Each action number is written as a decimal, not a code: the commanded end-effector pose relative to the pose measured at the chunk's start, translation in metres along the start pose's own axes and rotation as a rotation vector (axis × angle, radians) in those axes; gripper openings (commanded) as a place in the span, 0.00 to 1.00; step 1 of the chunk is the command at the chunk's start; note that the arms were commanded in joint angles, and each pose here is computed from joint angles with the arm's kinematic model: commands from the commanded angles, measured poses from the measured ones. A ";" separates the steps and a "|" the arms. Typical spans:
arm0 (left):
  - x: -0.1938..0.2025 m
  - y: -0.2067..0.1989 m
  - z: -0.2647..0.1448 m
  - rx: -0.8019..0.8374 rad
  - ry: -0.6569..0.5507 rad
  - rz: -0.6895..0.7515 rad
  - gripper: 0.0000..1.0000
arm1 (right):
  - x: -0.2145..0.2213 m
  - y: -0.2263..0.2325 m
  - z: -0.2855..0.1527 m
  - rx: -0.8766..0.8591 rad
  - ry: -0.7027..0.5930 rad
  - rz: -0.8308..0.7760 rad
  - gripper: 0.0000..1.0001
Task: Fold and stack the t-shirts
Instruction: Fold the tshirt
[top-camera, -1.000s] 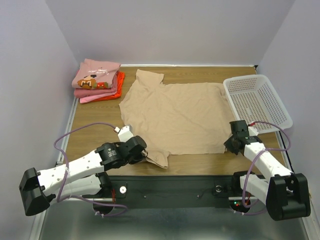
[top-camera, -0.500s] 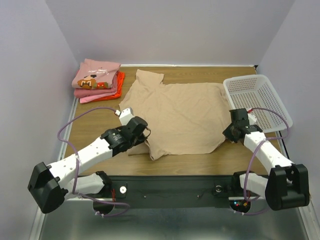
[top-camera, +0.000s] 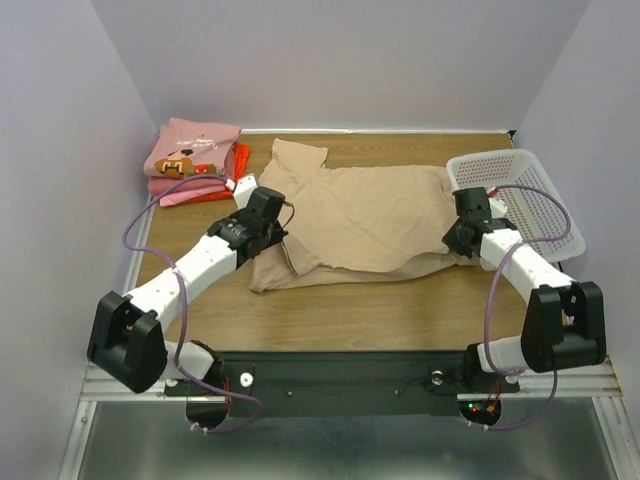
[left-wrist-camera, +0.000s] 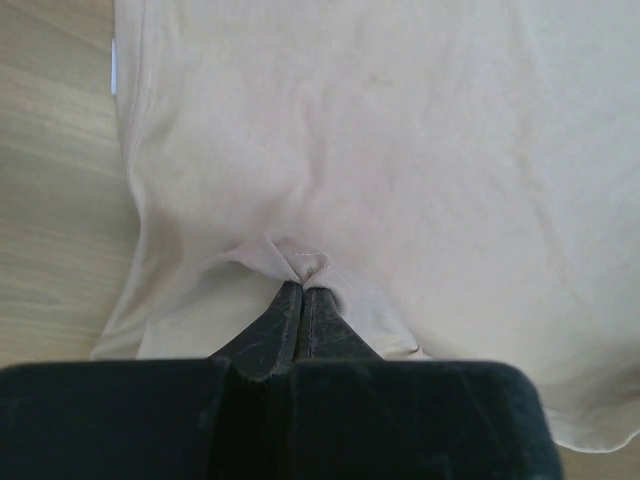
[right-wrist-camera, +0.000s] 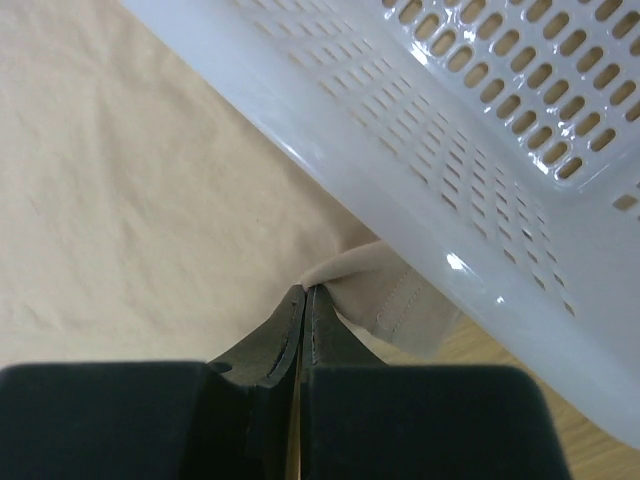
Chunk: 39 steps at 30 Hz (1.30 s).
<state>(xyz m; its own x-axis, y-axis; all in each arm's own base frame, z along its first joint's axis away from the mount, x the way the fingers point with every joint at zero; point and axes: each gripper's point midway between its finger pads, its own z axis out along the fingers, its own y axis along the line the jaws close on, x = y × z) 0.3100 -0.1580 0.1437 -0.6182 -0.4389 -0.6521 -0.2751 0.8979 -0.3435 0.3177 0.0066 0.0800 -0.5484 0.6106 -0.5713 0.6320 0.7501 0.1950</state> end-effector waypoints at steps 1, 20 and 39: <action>-0.031 -0.015 0.009 0.025 -0.046 0.035 0.00 | -0.034 0.017 0.002 -0.008 -0.095 -0.001 0.01; -0.073 -0.012 0.071 -0.063 -0.053 0.075 0.00 | -0.070 0.047 0.039 0.051 -0.149 -0.082 0.01; -0.047 -0.005 0.078 -0.013 0.054 0.055 0.98 | -0.064 0.076 0.049 -0.054 -0.069 -0.239 0.73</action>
<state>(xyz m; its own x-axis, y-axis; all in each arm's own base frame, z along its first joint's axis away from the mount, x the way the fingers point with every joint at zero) 0.4196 -0.1402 0.1048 -0.6805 -0.3685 -0.6333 -0.2859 0.9294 -0.2336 0.4125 0.0007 0.0739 -0.6449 0.4312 -0.6310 0.5267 0.8490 0.0419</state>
